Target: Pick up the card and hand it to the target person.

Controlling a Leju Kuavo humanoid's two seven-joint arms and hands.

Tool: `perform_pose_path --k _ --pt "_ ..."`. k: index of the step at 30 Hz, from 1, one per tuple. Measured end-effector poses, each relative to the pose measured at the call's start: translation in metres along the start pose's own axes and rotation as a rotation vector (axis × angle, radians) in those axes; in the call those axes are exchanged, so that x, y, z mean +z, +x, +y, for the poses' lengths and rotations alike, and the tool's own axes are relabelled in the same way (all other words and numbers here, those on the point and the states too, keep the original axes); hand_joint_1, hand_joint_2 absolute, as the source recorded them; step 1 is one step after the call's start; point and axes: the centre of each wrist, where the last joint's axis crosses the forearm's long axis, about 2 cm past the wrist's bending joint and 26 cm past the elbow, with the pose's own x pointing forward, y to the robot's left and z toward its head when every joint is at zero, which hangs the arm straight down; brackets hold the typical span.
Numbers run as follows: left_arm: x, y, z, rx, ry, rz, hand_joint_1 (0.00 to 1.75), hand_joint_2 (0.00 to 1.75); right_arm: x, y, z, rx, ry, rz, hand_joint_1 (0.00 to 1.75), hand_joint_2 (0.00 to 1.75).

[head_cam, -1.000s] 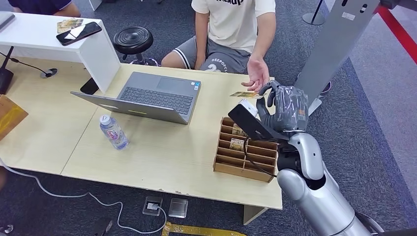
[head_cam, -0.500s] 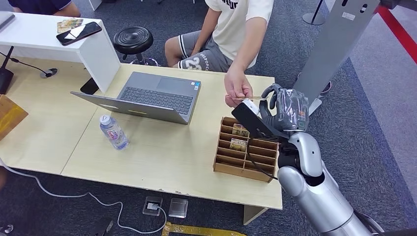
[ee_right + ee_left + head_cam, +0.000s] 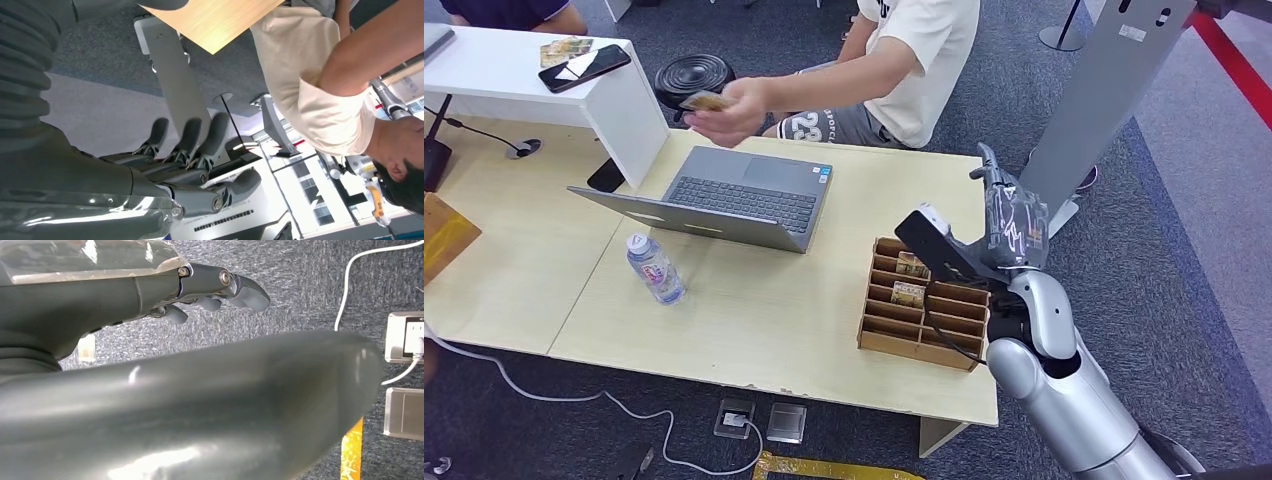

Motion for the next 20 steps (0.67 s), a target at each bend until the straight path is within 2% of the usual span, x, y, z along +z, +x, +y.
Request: perform_pose_path --k 10,17,20 --pt "0.000 -0.001 0.000 0.012 0.002 0.012 0.00 0.00 0.020 -0.010 0.000 -0.229 0.007 0.016 0.00 1.75" --pt "0.000 -0.003 0.000 0.013 0.003 0.016 0.00 0.00 0.043 -0.025 -0.006 -0.512 0.016 -0.010 0.00 1.75" --pt "0.000 -0.003 0.001 0.015 0.003 0.017 0.00 0.00 0.052 -0.033 -0.009 -0.570 0.019 0.010 0.00 1.75"
